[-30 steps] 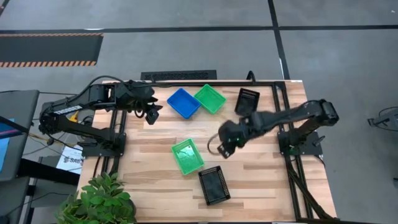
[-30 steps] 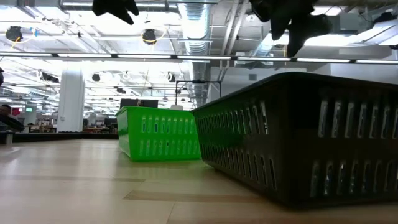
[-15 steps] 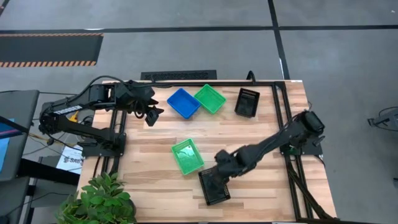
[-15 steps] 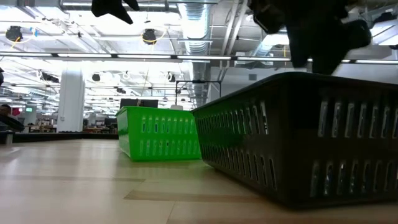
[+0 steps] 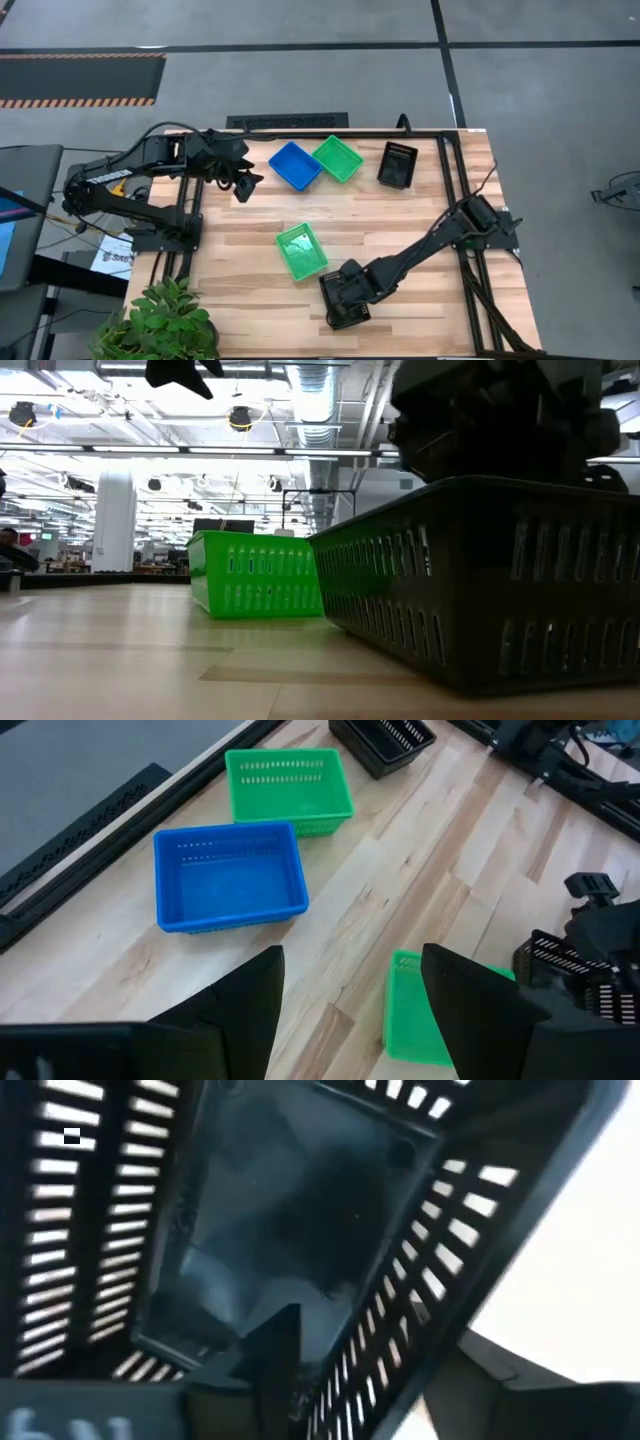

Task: Stack baskets by color
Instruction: Stack the bottom black bin on the black bins

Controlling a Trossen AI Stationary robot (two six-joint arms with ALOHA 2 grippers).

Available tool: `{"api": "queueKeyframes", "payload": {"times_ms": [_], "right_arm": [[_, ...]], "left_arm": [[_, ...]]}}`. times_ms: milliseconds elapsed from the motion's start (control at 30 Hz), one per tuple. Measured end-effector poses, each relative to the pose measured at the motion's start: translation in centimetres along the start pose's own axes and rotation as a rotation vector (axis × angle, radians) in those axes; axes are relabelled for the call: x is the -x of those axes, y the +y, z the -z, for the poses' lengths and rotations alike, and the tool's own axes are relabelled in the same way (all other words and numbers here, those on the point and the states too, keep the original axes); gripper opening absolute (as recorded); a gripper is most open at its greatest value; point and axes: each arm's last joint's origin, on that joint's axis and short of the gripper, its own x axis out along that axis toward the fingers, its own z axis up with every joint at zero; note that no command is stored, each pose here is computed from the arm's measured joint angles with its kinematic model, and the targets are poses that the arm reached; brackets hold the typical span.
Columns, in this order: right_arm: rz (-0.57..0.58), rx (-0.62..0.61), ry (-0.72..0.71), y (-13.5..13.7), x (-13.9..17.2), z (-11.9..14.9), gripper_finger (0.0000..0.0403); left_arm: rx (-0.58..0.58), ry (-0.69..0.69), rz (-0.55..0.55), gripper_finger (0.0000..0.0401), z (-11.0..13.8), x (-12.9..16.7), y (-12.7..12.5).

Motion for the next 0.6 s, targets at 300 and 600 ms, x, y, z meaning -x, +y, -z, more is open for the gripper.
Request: {"api": "queueKeyframes", "payload": {"times_ms": [300, 600], "right_arm": [[0.005, -0.022, 0.005, -0.1, 0.3, 0.0, 0.0014], [-0.040, 0.012, -0.063, -1.3, 6.9, 0.5, 0.0008]], "left_arm": [[-0.001, 0.006, -0.004, 0.0225, 0.1, 0.0, 0.0], [0.000, 0.002, -0.004, 0.0225, 0.0, 0.0, 0.0]]}}
